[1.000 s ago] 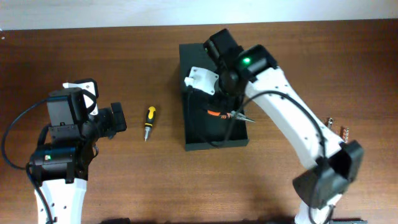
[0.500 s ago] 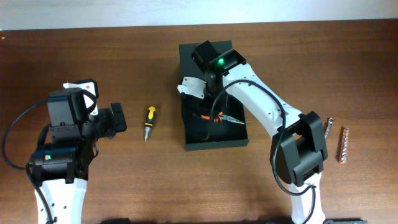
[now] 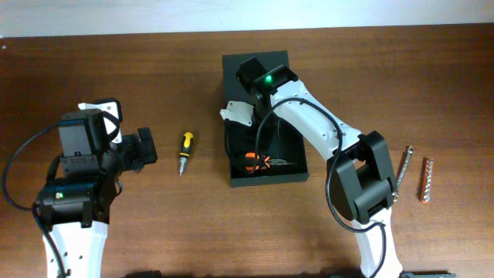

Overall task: Pack container
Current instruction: 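Withdraw the right gripper and move it over the chrome wrench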

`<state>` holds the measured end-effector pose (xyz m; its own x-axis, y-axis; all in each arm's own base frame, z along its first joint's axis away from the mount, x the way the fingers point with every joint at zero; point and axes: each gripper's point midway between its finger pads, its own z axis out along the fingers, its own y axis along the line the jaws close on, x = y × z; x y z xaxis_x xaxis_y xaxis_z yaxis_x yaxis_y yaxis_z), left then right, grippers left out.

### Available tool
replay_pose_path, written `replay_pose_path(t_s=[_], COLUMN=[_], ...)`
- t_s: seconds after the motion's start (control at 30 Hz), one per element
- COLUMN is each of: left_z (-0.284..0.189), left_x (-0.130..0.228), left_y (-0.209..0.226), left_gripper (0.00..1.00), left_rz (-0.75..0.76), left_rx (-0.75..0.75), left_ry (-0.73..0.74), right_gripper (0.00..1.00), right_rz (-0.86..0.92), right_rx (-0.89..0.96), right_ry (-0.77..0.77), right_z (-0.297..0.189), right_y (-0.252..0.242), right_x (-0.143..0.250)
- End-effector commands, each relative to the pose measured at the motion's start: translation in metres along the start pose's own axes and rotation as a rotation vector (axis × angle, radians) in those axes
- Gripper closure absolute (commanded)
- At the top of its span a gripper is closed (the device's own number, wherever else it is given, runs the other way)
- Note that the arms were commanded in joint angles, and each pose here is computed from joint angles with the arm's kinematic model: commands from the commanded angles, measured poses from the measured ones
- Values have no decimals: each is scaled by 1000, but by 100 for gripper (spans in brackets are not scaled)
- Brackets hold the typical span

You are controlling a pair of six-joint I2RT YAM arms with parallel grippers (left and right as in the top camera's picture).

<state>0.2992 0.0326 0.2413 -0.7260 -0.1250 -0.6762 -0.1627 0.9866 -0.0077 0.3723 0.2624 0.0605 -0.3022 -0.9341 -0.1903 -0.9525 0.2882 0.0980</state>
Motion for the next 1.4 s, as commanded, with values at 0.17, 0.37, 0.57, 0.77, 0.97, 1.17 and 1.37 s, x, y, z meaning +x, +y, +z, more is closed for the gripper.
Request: replay_pose_path(t_s=[0.17, 0.37, 0.57, 0.77, 0.97, 1.17, 1.37], left_z=[-6, -6, -6, -6, -6, -6, -6], left_x=[-6, -6, -8, -8, -9, -8, -8], left_y=[-1, -1, -1, -1, -2, -2, -2], left_gripper=[1, 1, 1, 1, 1, 1, 1], left_rz=[16, 16, 15, 15, 15, 15, 15], left_rx=[12, 12, 13, 13, 13, 14, 14], left_ry=[-19, -19, -27, -27, -30, -29, -29], right_gripper=[27, 20, 16, 14, 1, 1, 1], right_rz=[413, 1081, 1444, 1601, 1712, 1763, 1781], right_rx=[261, 490, 582, 596, 497, 417, 336], right_ry=[-131, -299, -368, -325, -180, -128, -50], right_z=[-132, -284, -347, -354, -284, -199, -141], right_y=[-53, -98, -87, -5, 73, 48, 0], right_x=[1, 129, 259, 313, 342, 366, 384])
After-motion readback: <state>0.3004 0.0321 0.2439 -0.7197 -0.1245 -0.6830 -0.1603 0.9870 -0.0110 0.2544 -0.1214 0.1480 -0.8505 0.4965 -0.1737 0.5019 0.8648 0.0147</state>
